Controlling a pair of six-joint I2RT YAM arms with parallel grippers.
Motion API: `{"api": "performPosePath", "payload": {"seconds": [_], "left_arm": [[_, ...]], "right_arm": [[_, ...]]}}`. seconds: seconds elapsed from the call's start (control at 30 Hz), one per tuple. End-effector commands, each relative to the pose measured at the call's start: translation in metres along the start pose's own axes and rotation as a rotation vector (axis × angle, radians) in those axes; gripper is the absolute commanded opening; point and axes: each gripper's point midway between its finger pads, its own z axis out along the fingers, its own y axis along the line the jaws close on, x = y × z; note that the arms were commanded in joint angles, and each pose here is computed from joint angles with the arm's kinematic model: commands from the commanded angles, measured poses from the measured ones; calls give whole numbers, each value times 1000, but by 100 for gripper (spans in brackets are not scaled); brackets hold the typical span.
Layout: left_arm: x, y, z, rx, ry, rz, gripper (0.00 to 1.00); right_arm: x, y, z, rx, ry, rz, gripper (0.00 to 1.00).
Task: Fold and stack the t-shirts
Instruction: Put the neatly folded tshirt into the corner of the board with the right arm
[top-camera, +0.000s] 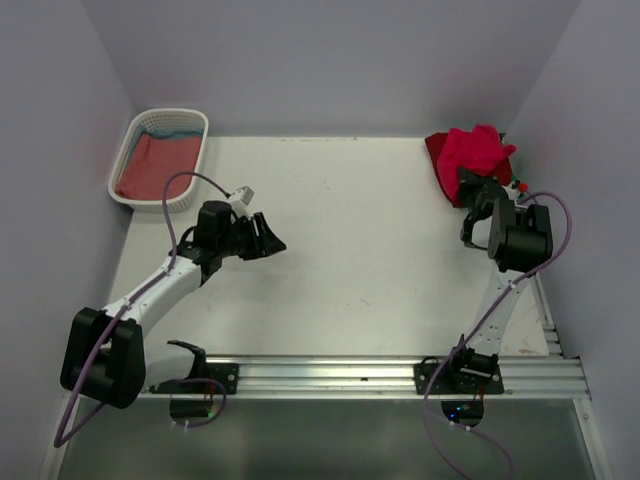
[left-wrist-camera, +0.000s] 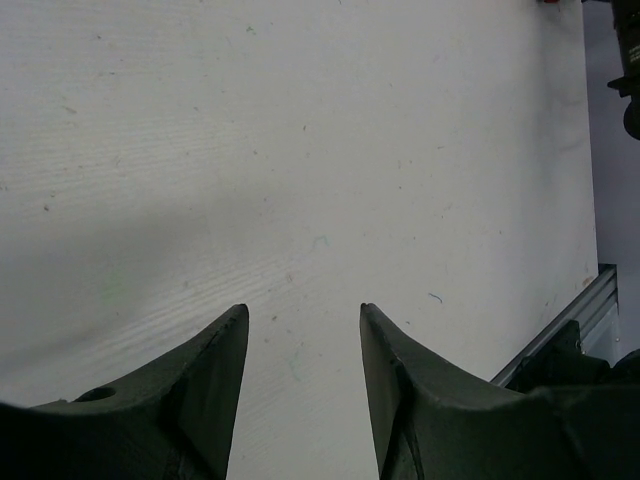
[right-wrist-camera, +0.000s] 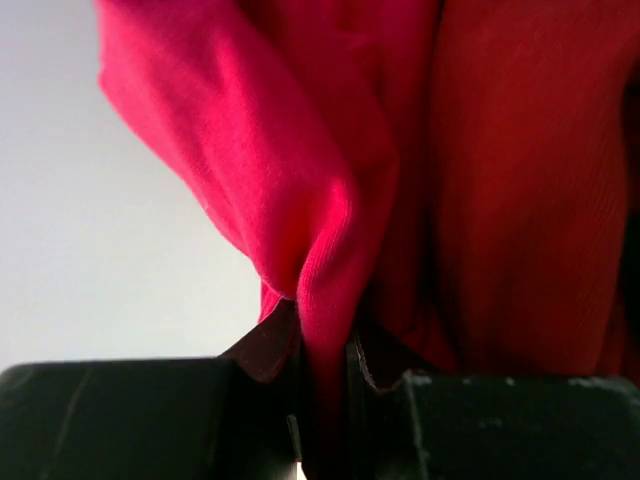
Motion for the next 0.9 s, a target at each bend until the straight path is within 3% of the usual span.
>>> {"api": "performPosePath", "payload": {"seconds": [0.0, 0.13, 0.33, 0.53, 0.7, 0.87], "left_arm": [[1, -10, 3, 61, -12, 19, 52], [4, -9, 3, 65, -8, 26, 52], [8, -8, 2, 67, -12, 24, 51], [10, -5, -1, 52, -17, 34, 51], [11, -2, -1, 44, -15, 36, 50], [13, 1, -1, 35, -18, 40, 49]], "right_arm": [[-20, 66, -38, -65, -68, -103, 0], [-30, 75, -63, 27, -156, -219, 0], [-42, 119, -51, -30, -192, -258, 0], [-39, 212, -41, -398, -164, -190, 0], [-42, 255, -26, -662, -109, -32, 0], [-43, 295, -31, -838, -94, -45, 0]]}}
